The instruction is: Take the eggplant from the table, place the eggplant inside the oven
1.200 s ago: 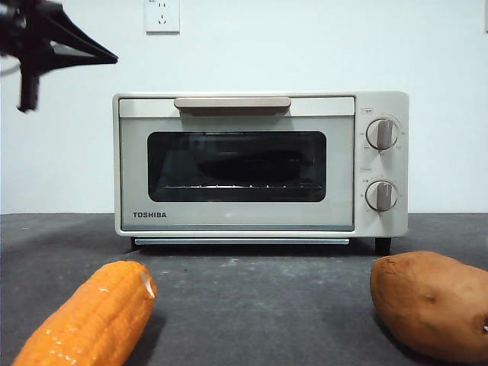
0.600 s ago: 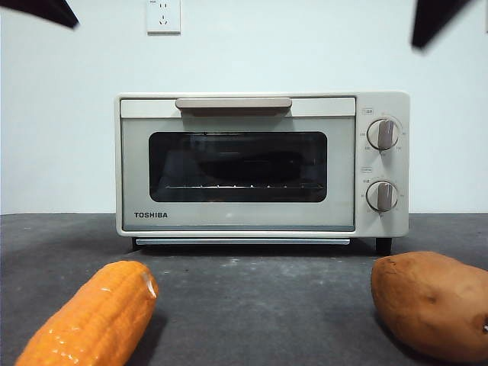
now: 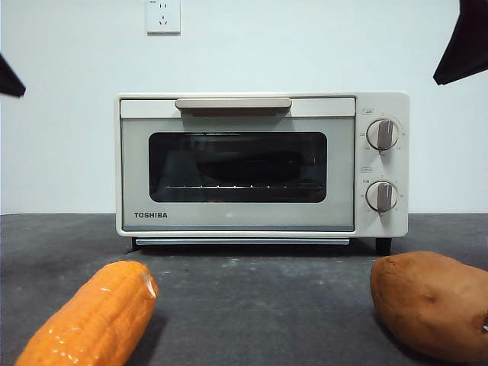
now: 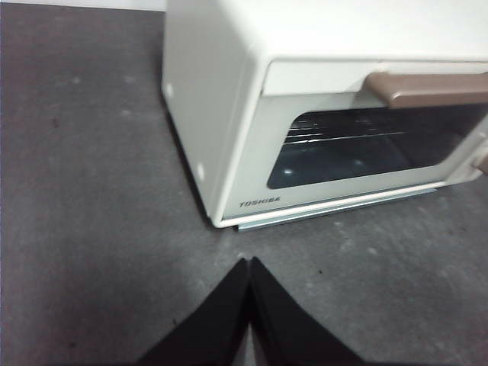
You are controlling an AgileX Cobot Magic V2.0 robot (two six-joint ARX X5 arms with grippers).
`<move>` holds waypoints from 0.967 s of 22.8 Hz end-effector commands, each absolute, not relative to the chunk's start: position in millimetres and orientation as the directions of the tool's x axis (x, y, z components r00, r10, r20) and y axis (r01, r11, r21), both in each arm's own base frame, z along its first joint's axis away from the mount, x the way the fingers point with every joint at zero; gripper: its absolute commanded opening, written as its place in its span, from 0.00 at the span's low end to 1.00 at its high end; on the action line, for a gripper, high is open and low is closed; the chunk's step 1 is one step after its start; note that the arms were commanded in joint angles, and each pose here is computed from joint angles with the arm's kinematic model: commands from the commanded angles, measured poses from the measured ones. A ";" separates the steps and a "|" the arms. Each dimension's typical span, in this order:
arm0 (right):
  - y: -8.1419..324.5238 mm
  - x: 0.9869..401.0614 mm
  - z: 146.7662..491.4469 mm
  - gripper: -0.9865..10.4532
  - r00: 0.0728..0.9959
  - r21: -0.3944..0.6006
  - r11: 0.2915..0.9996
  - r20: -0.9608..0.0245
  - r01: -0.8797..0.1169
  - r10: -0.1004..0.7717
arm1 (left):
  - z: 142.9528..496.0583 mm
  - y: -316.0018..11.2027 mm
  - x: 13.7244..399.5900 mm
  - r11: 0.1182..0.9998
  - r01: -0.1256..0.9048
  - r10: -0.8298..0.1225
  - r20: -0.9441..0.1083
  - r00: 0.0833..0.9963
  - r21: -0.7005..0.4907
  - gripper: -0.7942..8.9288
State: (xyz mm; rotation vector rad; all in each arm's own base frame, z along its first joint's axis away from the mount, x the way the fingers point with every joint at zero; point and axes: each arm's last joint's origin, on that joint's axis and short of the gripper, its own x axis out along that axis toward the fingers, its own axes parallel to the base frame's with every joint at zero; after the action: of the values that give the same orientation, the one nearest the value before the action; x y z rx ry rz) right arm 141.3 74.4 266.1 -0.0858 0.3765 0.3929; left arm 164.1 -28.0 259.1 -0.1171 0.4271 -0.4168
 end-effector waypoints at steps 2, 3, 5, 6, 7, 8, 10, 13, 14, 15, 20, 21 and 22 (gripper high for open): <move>71.6 137.3 247.3 0.09 0.892 0.001 0.934 -0.298 -0.356 0.340 | 241.5 -31.8 156.1 0.915 0.310 -0.390 -0.369 0.844 -0.258 0.09; 71.3 137.2 246.0 0.09 0.891 -0.001 0.935 -0.304 -0.353 0.336 | 239.5 -32.7 155.0 0.910 0.304 -0.397 -0.389 0.831 -0.281 0.09; 71.5 137.3 246.3 0.09 0.893 -0.002 0.936 -0.300 -0.353 0.336 | 238.6 -33.0 155.3 0.911 0.301 -0.397 -0.396 0.828 -0.284 0.09; 71.5 137.5 246.9 0.09 0.894 -0.002 0.936 -0.295 -0.353 0.337 | 238.8 -33.0 155.4 0.910 0.302 -0.397 -0.393 0.829 -0.284 0.09; 71.5 137.5 247.2 0.09 0.895 -0.001 0.936 -0.292 -0.353 0.337 | 239.0 -33.0 155.5 0.910 0.302 -0.398 -0.391 0.830 -0.283 0.09; 71.6 137.5 247.3 0.09 0.895 -0.001 0.936 -0.291 -0.353 0.338 | 239.1 -33.1 155.5 0.910 0.303 -0.398 -0.391 0.830 -0.283 0.09; 71.6 137.5 247.3 0.09 0.895 -0.001 0.936 -0.291 -0.353 0.338 | 239.1 -33.1 155.6 0.910 0.303 -0.398 -0.391 0.830 -0.283 0.09; 71.6 137.5 247.3 0.09 0.895 -0.001 0.936 -0.291 -0.353 0.338 | 239.1 -33.0 155.6 0.910 0.303 -0.398 -0.391 0.830 -0.283 0.09; 71.6 137.5 247.3 0.09 0.895 -0.001 0.936 -0.291 -0.353 0.338 | 239.1 -33.0 155.6 0.910 0.303 -0.398 -0.391 0.830 -0.283 0.09; 71.6 137.5 247.3 0.09 0.895 -0.001 0.936 -0.291 -0.353 0.338 | 239.1 -33.0 155.6 0.910 0.303 -0.398 -0.391 0.830 -0.283 0.09; 71.5 137.5 247.3 0.09 0.895 -0.001 0.936 -0.291 -0.353 0.337 | 243.4 -32.8 148.3 0.910 0.309 -0.397 -0.369 0.840 -0.275 0.09; 71.6 137.5 247.3 0.09 0.895 -0.001 0.936 -0.291 -0.353 0.338 | 246.2 -32.0 144.0 0.911 0.313 -0.396 -0.353 0.848 -0.269 0.09; 71.6 137.5 247.4 0.09 0.895 -0.001 0.936 -0.290 -0.353 0.338 | 250.8 -30.8 137.4 0.911 0.329 -0.398 -0.322 0.859 -0.250 0.09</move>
State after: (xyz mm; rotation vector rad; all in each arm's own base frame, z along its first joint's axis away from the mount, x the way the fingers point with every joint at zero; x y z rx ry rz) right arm 136.9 70.7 243.7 -0.0684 0.3071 0.3594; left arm 142.2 -31.4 242.3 -0.2089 0.4413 -0.3767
